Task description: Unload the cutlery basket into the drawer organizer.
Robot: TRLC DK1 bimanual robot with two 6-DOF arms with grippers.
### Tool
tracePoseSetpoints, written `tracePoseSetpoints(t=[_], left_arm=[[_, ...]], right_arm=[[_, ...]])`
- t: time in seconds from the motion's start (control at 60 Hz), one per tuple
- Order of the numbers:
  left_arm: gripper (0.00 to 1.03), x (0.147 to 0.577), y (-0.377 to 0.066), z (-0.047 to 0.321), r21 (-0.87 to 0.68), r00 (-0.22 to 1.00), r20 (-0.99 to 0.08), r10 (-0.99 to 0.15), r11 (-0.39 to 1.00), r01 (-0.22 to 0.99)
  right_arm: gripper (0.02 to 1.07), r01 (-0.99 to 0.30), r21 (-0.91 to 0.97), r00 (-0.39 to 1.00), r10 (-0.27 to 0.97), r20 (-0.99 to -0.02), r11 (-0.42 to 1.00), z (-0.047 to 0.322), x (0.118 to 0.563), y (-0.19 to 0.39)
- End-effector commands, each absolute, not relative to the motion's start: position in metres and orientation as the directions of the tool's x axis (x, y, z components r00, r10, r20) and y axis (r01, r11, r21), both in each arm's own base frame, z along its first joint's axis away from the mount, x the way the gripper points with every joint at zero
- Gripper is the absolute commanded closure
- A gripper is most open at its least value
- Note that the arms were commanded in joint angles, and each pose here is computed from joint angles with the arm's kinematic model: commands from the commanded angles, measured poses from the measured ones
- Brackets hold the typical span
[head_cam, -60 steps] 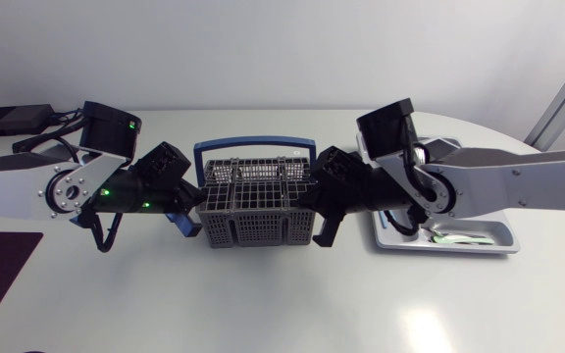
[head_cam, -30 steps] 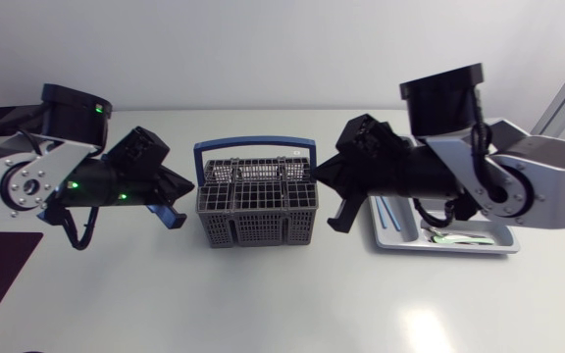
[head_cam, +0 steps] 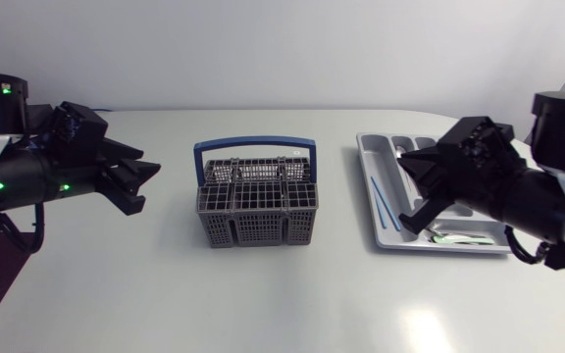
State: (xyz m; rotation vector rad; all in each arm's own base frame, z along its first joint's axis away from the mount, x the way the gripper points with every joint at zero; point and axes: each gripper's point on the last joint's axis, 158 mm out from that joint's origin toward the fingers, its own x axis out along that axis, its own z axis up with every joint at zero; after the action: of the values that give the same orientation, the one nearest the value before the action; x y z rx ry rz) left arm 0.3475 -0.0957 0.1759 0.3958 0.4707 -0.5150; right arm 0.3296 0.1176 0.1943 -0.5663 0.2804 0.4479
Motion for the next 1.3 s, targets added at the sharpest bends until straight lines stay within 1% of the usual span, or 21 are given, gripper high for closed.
tracePoseSetpoints(t=[0.0, 0.05, 0.15, 0.167, 0.217, 0.3, 0.4, 0.55, 0.65, 0.7, 0.9, 0.967, 1.283], left_arm=[[0.12, 0.338, -0.086, 0.179, 0.221, 0.789, -0.501, -0.355, 0.829, 0.513], [0.05, 0.336, -0.081, 0.184, 0.229, 0.803, -0.487, -0.344, 0.837, 0.497], [0.05, 0.330, -0.073, 0.188, 0.241, 0.825, -0.463, -0.325, 0.849, 0.470], [0.05, 0.329, -0.072, 0.187, 0.241, 0.826, -0.463, -0.323, 0.850, 0.467], [0.05, 0.328, -0.064, 0.187, 0.245, 0.837, -0.456, -0.304, 0.861, 0.446], [0.05, 0.326, -0.049, 0.187, 0.242, 0.859, -0.439, -0.265, 0.885, 0.397], [0.05, 0.325, -0.033, 0.187, 0.241, 0.879, -0.422, -0.220, 0.908, 0.343], [0.05, 0.320, -0.023, 0.183, 0.228, 0.889, -0.417, -0.192, 0.924, 0.306], [0.05, 0.315, -0.020, 0.184, 0.232, 0.906, -0.383, -0.182, 0.930, 0.285], [0.05, 0.314, -0.017, 0.184, 0.227, 0.914, -0.368, -0.172, 0.936, 0.267], [0.05, 0.309, -0.005, 0.180, 0.215, 0.930, -0.343, -0.134, 0.952, 0.216], [0.05, 0.306, 0.002, 0.180, 0.205, 0.937, -0.332, -0.112, 0.961, 0.187], [0.05, 0.297, 0.004, 0.181, 0.202, 0.958, -0.268, -0.098, 0.967, 0.155]], right_arm=[[0.66, -0.432, -0.452, 0.891, 0.293, -0.346, 0.780, 0.197, 0.319, 0.102], [0.49, -0.404, -0.457, 0.904, 0.269, -0.331, 0.793, 0.198, 0.314, 0.092], [0.09, -0.356, -0.467, 0.925, 0.232, -0.302, 0.810, 0.202, 0.305, 0.078], [0.05, -0.346, -0.469, 0.929, 0.225, -0.295, 0.813, 0.203, 0.304, 0.076], [0.06, -0.317, -0.473, 0.940, 0.206, -0.271, 0.822, 0.206, 0.299, 0.069], [0.06, -0.281, -0.469, 0.949, 0.170, -0.264, 0.838, 0.204, 0.295, 0.056], [0.06, -0.210, -0.423, 0.964, 0.114, -0.240, 0.882, 0.208, 0.291, 0.038], [0.06, -0.095, -0.412, 0.980, 0.012, -0.200, 0.906, 0.212, 0.285, 0.006], [0.06, -0.033, -0.397, 0.979, -0.049, -0.197, 0.917, 0.206, 0.282, -0.011], [0.06, -0.002, -0.394, 0.981, -0.075, -0.180, 0.919, 0.207, 0.278, -0.019], [0.06, 0.073, -0.379, 0.987, -0.121, -0.104, 0.922, 0.215, 0.263, -0.030], [0.06, 0.082, -0.374, 0.988, -0.126, -0.094, 0.924, 0.213, 0.259, -0.031], [0.06, 0.123, -0.369, 0.989, -0.146, -0.036, 0.921, 0.205, 0.246, -0.035]])
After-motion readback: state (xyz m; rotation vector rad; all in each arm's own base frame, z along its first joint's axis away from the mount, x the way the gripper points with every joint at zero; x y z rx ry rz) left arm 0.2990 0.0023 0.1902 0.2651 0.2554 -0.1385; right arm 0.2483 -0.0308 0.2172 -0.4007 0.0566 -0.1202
